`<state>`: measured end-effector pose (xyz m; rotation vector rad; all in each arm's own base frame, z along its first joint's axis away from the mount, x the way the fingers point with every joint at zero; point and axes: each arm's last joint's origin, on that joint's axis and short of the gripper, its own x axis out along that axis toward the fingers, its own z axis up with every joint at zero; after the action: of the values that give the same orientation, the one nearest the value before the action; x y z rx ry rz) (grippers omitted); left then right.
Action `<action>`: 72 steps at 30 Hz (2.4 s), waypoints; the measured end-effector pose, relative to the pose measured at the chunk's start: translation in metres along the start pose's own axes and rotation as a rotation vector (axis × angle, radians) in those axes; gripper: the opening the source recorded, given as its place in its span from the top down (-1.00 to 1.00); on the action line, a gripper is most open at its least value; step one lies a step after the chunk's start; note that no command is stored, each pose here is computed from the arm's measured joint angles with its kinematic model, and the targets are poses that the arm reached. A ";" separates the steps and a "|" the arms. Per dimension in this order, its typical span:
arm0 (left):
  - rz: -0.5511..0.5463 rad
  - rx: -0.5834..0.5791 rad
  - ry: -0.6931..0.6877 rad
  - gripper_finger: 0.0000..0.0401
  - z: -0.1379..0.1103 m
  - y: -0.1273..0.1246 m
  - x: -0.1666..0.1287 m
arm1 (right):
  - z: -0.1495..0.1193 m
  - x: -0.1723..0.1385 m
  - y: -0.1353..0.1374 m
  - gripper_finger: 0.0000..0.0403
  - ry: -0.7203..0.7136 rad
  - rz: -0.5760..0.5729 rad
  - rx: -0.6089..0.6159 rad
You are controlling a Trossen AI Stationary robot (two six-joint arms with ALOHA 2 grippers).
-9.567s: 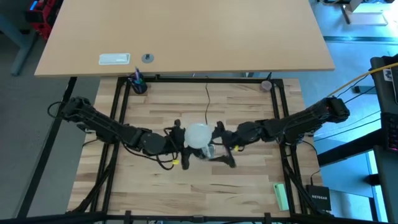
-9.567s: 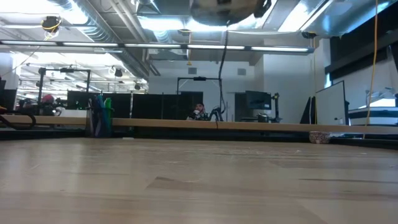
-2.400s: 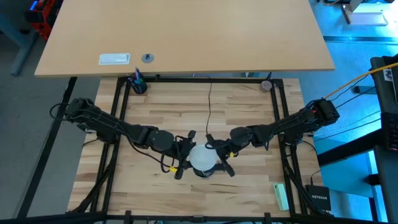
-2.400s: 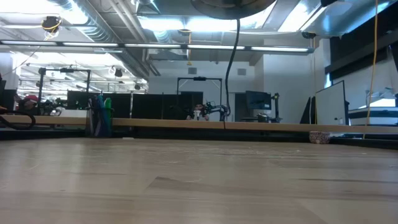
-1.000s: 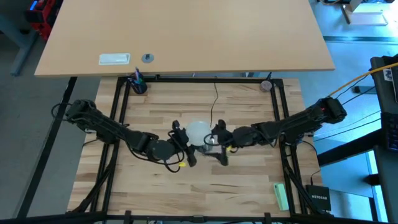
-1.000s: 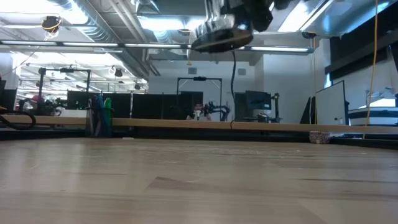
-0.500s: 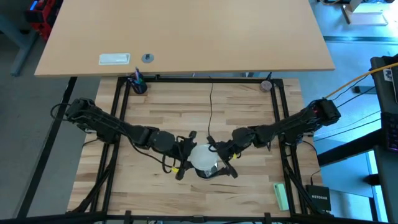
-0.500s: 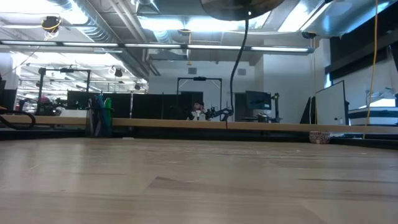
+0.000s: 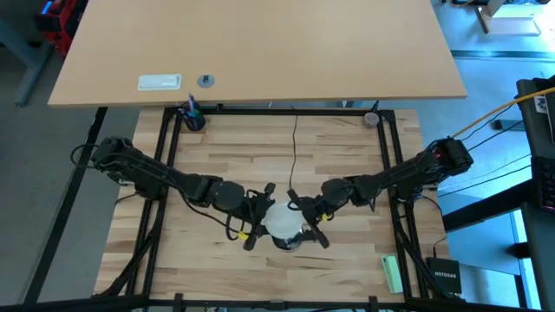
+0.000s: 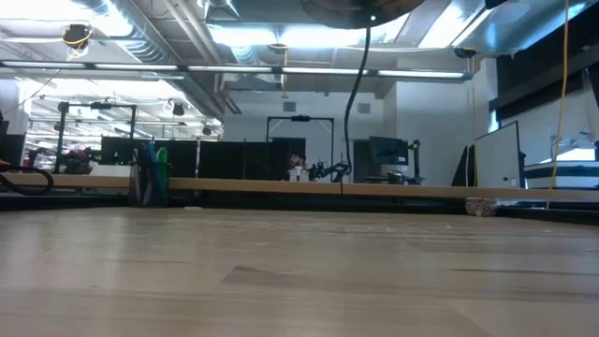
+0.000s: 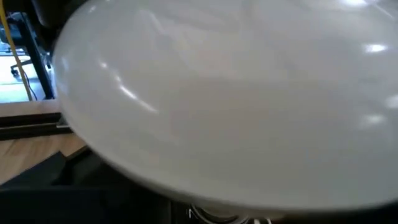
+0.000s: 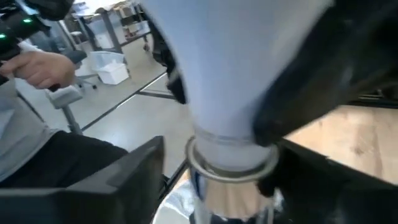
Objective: Screw lightbulb
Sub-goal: Remove the lightbulb from the lamp
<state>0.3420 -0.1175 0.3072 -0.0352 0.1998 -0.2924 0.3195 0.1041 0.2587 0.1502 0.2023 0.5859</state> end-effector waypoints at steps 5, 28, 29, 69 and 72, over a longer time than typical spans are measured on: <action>0.011 -0.031 0.018 0.31 -0.002 0.001 0.000 | -0.006 0.000 -0.004 0.16 0.050 -0.114 -0.006; 0.810 -0.196 -0.102 0.31 -0.026 -0.004 0.012 | -0.009 -0.019 -0.020 0.06 0.088 -0.833 -0.028; 0.797 -0.191 -0.096 0.31 -0.024 -0.005 0.011 | -0.009 -0.019 -0.019 -0.04 0.092 -0.803 -0.026; 0.121 -0.004 -0.052 0.31 0.003 -0.018 -0.003 | 0.000 -0.004 0.001 0.16 0.031 -0.112 -0.042; 0.156 -0.030 -0.057 0.31 0.003 -0.017 -0.003 | 0.001 -0.004 0.000 0.16 0.019 -0.164 -0.047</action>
<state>0.3348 -0.1330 0.3120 -0.0575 0.1491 -0.1327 0.3163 0.1015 0.2607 0.0816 0.2164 0.4287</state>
